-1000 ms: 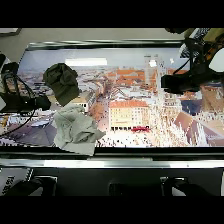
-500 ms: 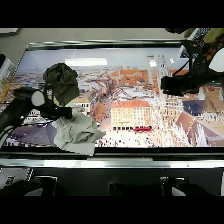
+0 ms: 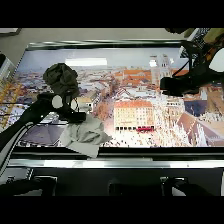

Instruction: Fold the clothes and pants, and hang the long-sleeved shirts on hangers.

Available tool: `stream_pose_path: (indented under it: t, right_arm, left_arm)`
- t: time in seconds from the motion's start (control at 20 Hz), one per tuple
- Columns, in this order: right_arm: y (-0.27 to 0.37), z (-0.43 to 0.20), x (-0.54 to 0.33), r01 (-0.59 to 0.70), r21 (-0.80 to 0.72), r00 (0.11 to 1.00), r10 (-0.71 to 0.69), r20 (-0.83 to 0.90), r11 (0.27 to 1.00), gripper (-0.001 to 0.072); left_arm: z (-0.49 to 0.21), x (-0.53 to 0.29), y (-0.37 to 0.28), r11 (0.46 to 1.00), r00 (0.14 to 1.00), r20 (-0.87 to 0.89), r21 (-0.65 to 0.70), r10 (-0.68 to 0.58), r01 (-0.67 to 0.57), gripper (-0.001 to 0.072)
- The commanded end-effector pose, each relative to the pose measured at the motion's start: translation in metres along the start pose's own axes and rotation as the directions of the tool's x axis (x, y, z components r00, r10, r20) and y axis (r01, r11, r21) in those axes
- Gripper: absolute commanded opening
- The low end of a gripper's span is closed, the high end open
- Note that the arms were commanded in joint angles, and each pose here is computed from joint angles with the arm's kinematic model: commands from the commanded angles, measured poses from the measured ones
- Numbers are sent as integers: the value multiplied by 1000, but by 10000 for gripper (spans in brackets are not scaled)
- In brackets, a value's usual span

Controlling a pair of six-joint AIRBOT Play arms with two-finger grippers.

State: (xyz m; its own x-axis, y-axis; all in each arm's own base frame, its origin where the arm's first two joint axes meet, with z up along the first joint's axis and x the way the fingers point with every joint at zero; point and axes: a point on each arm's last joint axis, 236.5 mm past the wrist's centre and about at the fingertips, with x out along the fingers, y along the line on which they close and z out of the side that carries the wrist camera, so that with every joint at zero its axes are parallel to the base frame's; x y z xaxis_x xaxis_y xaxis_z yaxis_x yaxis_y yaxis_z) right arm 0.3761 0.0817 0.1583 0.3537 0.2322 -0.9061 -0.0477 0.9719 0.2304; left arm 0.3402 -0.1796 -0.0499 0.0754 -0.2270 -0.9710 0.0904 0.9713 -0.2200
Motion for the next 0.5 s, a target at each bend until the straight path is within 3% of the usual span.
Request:
stream_pose_path:
  t: [0.0,0.2,0.45]
  right_arm:
    - [0,-1,-1,-1,-1,1000,1,-4,1000,93]
    - [-2,-2,-14,16,-8,1000,-15,25,1000,93]
    - [-41,-17,-48,197,-18,979,-196,51,980,93]
  left_arm:
    - [18,-3,-65,972,969,86,-17,-233,235,19]
    - [33,-7,-143,907,890,196,-11,-411,421,19]
    - [16,35,-216,874,868,115,8,-483,486,19]
